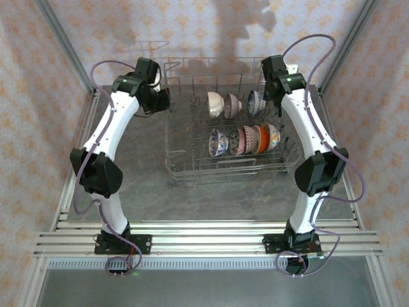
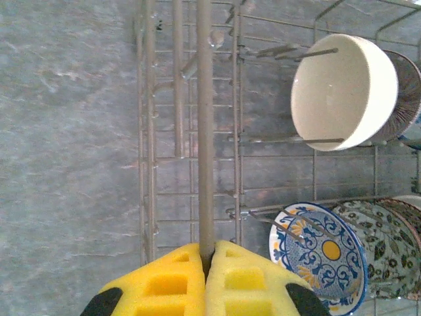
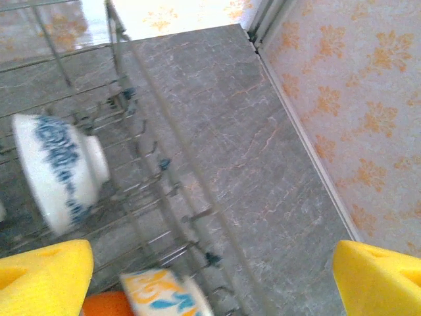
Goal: Load the bowls into the dish rack
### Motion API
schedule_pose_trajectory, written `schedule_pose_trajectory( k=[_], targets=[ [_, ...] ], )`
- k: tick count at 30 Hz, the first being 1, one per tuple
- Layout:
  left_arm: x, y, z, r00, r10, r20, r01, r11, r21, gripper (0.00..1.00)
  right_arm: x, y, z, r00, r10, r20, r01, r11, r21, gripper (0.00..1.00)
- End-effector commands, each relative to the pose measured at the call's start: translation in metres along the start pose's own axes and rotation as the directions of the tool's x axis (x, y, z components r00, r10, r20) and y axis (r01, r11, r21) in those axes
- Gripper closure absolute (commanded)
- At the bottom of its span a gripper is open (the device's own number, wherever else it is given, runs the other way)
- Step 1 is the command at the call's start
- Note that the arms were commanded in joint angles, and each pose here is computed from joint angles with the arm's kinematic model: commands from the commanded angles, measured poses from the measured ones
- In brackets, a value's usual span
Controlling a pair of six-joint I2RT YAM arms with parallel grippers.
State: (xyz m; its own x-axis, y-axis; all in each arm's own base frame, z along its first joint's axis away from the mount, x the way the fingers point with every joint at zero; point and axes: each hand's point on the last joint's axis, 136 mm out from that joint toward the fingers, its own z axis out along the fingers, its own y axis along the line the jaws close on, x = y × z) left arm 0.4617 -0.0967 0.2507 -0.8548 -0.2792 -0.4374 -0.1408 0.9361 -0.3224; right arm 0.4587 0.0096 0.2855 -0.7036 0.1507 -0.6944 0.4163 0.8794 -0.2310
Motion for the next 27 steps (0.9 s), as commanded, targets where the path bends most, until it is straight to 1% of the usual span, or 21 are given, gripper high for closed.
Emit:
schedule_pose_trajectory(
  k=[1,4,6,10,12,16,18,21,25,26,27],
  targets=[
    [-0.04,0.036,-0.011,0.996,0.033,0.081,-0.026,0.996,-0.085,1.0,-0.007,-0.028,-0.014,0.998,0.054,0.028,-0.055,0.997,0.054,0.07],
    [-0.056,0.048,-0.01,0.996,0.025,0.084,-0.017,0.995,-0.097,1.0,-0.005,-0.034,-0.01,0.998,0.067,0.022,-0.068,0.995,0.073,0.07],
    [-0.061,0.049,-0.009,0.997,0.031,0.073,-0.024,0.996,-0.088,1.0,-0.004,-0.039,-0.006,0.997,0.079,0.017,-0.08,0.993,0.085,0.07],
    [-0.066,0.06,-0.001,0.997,0.04,0.066,-0.032,0.992,-0.12,1.0,0.0,-0.05,0.004,0.992,0.123,-0.002,-0.122,0.988,0.095,0.08],
    [-0.065,0.066,0.001,0.999,0.019,0.049,-0.013,0.994,-0.111,1.0,0.001,-0.055,0.009,0.991,0.135,-0.005,-0.133,0.985,0.107,0.08],
    [-0.059,0.079,-0.002,0.999,0.009,0.034,-0.003,0.988,-0.153,1.0,0.006,-0.072,0.023,0.985,0.17,-0.011,-0.166,0.975,0.149,0.08],
    [-0.057,0.084,-0.006,0.999,-0.003,0.048,0.011,0.988,-0.153,1.0,0.011,-0.076,0.031,0.983,0.182,-0.028,-0.176,0.974,0.144,0.08],
    [-0.057,0.089,-0.014,0.997,-0.017,0.075,0.029,0.988,-0.151,1.0,0.016,-0.089,0.042,0.976,0.214,-0.032,-0.205,0.963,0.172,0.08],
    [-0.059,0.087,-0.025,0.995,-0.008,0.097,0.021,0.991,-0.134,1.0,0.029,-0.108,0.063,0.966,0.255,-0.048,-0.239,0.946,0.22,0.07],
    [-0.06,0.084,-0.028,0.994,-0.004,0.108,0.017,0.993,-0.121,0.99,0.033,-0.113,0.069,0.963,0.263,-0.055,-0.243,0.939,0.243,0.06],
    [-0.062,0.081,-0.034,0.992,-0.004,0.127,0.018,0.994,-0.11,0.92,0.039,-0.119,0.075,0.96,0.273,-0.063,-0.248,0.932,0.266,0.05]
  ],
)
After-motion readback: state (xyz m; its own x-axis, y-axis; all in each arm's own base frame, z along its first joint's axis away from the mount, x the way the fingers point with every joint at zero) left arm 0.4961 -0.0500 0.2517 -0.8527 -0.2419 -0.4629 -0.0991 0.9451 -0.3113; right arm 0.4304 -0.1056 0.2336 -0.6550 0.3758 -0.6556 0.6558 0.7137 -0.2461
